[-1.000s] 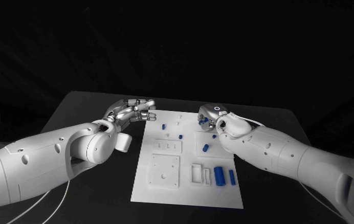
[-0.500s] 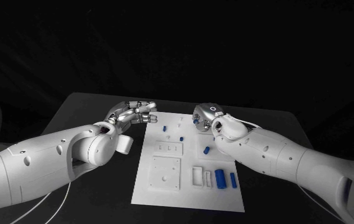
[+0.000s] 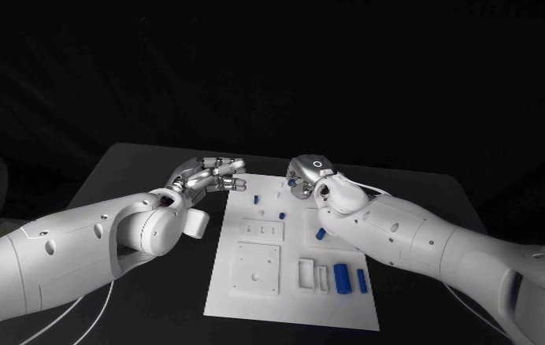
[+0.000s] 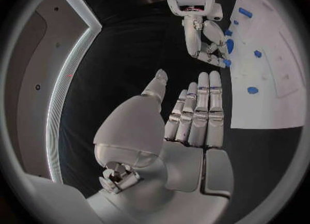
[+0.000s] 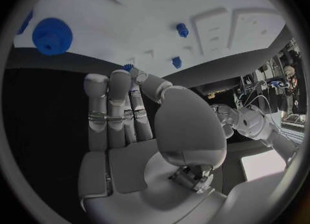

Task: Assemble the parts on the task board

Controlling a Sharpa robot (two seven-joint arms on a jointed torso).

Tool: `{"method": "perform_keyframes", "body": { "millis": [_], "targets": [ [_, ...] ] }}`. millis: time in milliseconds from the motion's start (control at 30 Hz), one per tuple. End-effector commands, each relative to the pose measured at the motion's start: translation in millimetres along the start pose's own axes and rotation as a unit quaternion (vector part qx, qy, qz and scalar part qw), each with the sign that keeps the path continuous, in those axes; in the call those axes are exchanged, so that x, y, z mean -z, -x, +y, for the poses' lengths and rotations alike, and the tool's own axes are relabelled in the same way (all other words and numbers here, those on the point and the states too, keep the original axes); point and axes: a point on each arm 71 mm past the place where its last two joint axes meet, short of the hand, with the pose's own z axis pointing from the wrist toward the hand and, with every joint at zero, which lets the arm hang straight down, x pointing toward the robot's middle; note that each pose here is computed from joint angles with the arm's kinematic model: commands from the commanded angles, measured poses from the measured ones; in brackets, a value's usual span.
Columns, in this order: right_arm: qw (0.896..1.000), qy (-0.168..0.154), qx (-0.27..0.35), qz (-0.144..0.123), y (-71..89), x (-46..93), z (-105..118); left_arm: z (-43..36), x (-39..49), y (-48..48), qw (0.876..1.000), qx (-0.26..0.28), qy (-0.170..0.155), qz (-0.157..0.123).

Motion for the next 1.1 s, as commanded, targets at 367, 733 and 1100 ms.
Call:
{"method": "perform_keyframes", "body": {
  "millis": [367,733,1100],
  "targets": [
    [1.000,0.001,0.008,-0.017,7.0,-8.8,9.1,-2.4,-0.9,-6.3,1.000,0.004,-0.006,0.015],
    [1.000,0.002,0.016,-0.017,7.8,-11.0,10.9,-6.2,-1.1,-7.0,1.000,0.010,-0.008,0.016],
    [1.000,-0.003,0.025,-0.010,7.4,-11.6,7.3,-8.8,-0.6,-5.6,1.000,0.009,-0.010,0.015]
  ]
}}
